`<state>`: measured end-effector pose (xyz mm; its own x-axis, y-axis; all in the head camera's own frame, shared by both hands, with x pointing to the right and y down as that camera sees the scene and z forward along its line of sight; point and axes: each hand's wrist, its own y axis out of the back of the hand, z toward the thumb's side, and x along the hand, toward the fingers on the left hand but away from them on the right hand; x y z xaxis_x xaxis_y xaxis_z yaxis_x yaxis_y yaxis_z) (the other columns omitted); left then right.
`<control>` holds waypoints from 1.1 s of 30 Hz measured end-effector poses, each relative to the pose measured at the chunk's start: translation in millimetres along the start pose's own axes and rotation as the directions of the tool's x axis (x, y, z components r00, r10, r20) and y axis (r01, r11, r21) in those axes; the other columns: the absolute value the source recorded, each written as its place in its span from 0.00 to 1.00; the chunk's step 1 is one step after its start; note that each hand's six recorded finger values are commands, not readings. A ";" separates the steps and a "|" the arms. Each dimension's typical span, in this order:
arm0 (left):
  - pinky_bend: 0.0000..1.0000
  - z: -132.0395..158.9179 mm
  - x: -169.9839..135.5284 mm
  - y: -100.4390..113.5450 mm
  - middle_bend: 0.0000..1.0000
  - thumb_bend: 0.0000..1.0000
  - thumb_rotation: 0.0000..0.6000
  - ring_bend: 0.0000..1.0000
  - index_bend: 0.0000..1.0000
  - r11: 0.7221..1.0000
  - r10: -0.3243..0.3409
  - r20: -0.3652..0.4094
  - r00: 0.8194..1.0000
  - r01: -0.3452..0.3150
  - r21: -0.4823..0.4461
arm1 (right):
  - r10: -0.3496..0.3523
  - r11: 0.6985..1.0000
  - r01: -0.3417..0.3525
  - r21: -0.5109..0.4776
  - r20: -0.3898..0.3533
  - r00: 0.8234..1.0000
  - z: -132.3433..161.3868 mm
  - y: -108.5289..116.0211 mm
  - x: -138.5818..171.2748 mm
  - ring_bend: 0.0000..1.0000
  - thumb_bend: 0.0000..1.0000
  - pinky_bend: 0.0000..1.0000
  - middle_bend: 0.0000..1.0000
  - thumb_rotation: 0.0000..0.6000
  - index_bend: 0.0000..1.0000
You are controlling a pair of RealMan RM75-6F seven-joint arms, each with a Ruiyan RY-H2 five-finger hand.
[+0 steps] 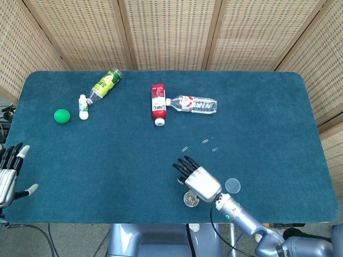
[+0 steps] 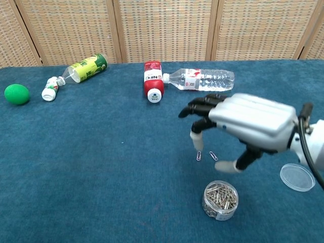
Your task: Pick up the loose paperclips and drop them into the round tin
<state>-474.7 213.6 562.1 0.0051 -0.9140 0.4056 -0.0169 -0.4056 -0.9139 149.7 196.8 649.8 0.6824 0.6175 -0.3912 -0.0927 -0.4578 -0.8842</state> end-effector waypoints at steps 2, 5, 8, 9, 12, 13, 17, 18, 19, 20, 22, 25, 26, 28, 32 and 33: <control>0.00 -0.1 0.1 0.2 0.00 0.00 1.00 0.00 0.00 1.000 0.000 0.000 1.000 0.000 -0.002 | -0.005 1.000 0.005 -0.005 0.039 0.999 -10.4 4.0 -6.0 0.00 0.24 0.06 0.11 1.00 0.44; 0.00 -1.3 0.6 0.7 0.00 0.00 1.00 0.00 0.00 1.000 0.001 -0.004 1.000 -0.001 -0.004 | 0.005 1.000 -0.003 -0.015 0.105 0.994 -28.1 4.8 -14.1 0.00 0.25 0.06 0.11 1.00 0.44; 0.00 -2.4 1.3 0.3 0.00 0.00 1.00 0.00 0.00 1.000 -0.001 -0.008 1.000 0.001 -0.005 | 0.015 1.000 -0.010 -0.029 0.187 0.982 -50.0 4.2 -23.4 0.00 0.25 0.06 0.11 1.00 0.44; 0.00 -2.9 1.7 0.0 0.00 0.00 1.00 0.00 0.00 1.000 -0.003 -0.009 1.000 0.003 -0.005 | 0.018 0.999 -0.011 -0.032 0.214 0.977 -57.3 3.6 -26.2 0.00 0.25 0.06 0.11 1.00 0.44; 0.00 -3.8 3.2 -0.4 0.00 0.00 1.00 0.00 0.00 1.000 -0.005 -0.013 1.000 0.005 -0.006 | 0.032 0.999 -0.023 -0.032 0.295 0.955 -82.2 -0.4 -34.2 0.00 0.26 0.06 0.11 1.00 0.44; 0.00 -4.0 3.6 -0.5 0.00 0.00 1.00 0.00 0.00 1.000 -0.006 -0.014 1.000 0.006 -0.007 | 0.039 0.999 -0.034 -0.023 0.327 0.944 -93.3 -2.8 -37.3 0.00 0.26 0.06 0.11 1.00 0.44; 0.00 -5.2 4.9 -0.8 0.00 0.00 1.00 0.00 0.00 1.000 -0.008 -0.019 1.000 0.008 -0.009 | 0.050 0.998 -0.064 0.026 0.367 0.929 -112.2 -7.6 -43.1 0.00 0.26 0.06 0.11 1.00 0.46; 0.00 -5.4 5.2 -0.8 0.00 0.00 1.00 0.00 0.00 1.000 -0.009 -0.020 1.000 0.009 -0.010 | 0.051 0.997 -0.070 0.038 0.374 0.926 -115.5 -8.6 -44.2 0.00 0.26 0.06 0.11 1.00 0.47; 0.00 -5.6 5.5 -0.8 0.00 0.00 1.00 0.00 0.00 1.000 -0.009 -0.021 1.000 0.009 -0.010 | 0.052 0.996 -0.077 0.051 0.380 0.924 -118.8 -9.9 -45.7 0.00 0.26 0.06 0.11 1.00 0.47; 0.00 -5.8 5.7 -0.9 0.00 0.00 1.00 0.00 0.00 1.000 -0.010 -0.022 1.000 0.010 -0.010 | 0.053 0.995 -0.081 0.059 0.383 0.922 -120.6 -10.8 -46.6 0.00 0.26 0.06 0.11 1.00 0.48; 0.00 -6.3 6.2 -0.8 0.00 0.00 1.00 0.00 0.00 1.000 -0.009 -0.024 1.000 0.009 -0.010 | 0.056 0.993 -0.091 0.072 0.388 0.920 -123.8 -13.3 -47.5 0.00 0.26 0.06 0.11 1.00 0.49; 0.00 -6.9 6.9 -1.0 0.00 0.00 1.00 0.00 0.00 1.000 -0.010 -0.028 1.000 0.010 -0.011 | 0.066 0.990 -0.108 0.085 0.396 0.916 -128.5 -19.7 -47.8 0.00 0.28 0.06 0.11 1.00 0.50; 0.00 -7.1 7.1 -0.9 0.00 0.00 1.00 0.00 0.00 1.000 -0.010 -0.028 1.000 0.010 -0.011 | 0.069 0.989 -0.114 0.090 0.398 0.915 -129.8 -21.8 -48.1 0.00 0.28 0.06 0.11 1.00 0.50; 0.00 -7.5 7.3 -0.8 0.00 0.00 1.00 0.00 0.00 1.000 -0.010 -0.030 0.999 0.009 -0.012 | 0.077 0.988 -0.125 0.094 0.401 0.913 -132.2 -27.0 -49.2 0.00 0.28 0.06 0.11 1.00 0.50; 0.00 -8.2 7.6 -0.2 0.00 0.00 1.00 0.00 0.00 1.000 -0.008 -0.033 0.999 0.008 -0.013 | 0.094 0.985 -0.144 0.094 0.405 0.910 -134.8 -36.2 -50.6 0.00 0.29 0.06 0.11 1.00 0.50; 0.00 -8.4 7.6 0.0 0.00 0.00 1.00 0.00 0.00 1.000 -0.007 -0.033 0.999 0.007 -0.013 | 0.097 0.984 -0.148 0.097 0.406 0.909 -135.8 -38.0 -50.6 0.00 0.30 0.06 0.11 1.00 0.50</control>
<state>-483.0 206.7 565.3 -0.0281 -0.9104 0.4127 -0.0299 -0.4119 -0.9107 217.2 96.0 737.8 0.3168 0.7763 -0.5449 -0.2626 -0.4803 -0.8369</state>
